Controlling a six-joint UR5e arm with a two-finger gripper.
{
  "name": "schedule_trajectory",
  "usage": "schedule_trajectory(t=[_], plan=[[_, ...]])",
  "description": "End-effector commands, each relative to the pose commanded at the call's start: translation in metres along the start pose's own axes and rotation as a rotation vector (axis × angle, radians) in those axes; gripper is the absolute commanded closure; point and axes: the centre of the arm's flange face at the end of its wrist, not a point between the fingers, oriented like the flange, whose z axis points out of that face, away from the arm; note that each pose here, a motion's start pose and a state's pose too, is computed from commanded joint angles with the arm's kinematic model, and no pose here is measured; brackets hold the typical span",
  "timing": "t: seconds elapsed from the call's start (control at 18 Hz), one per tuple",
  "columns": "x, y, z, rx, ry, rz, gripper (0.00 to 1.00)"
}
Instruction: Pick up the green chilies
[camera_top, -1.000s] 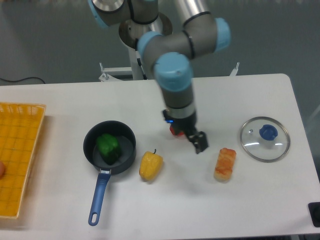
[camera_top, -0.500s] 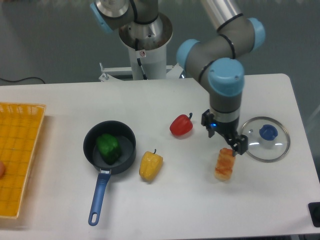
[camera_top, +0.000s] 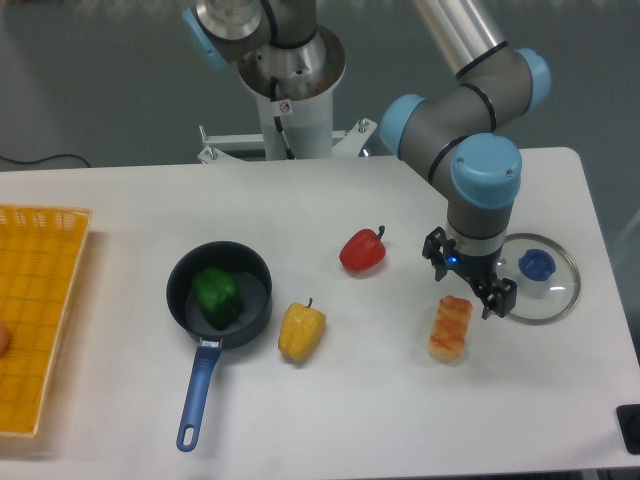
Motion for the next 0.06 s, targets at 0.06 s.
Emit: schedule_trajectory(t=[0.06], plan=[[0.0,0.0,0.0,0.0,0.0,0.0,0.0]])
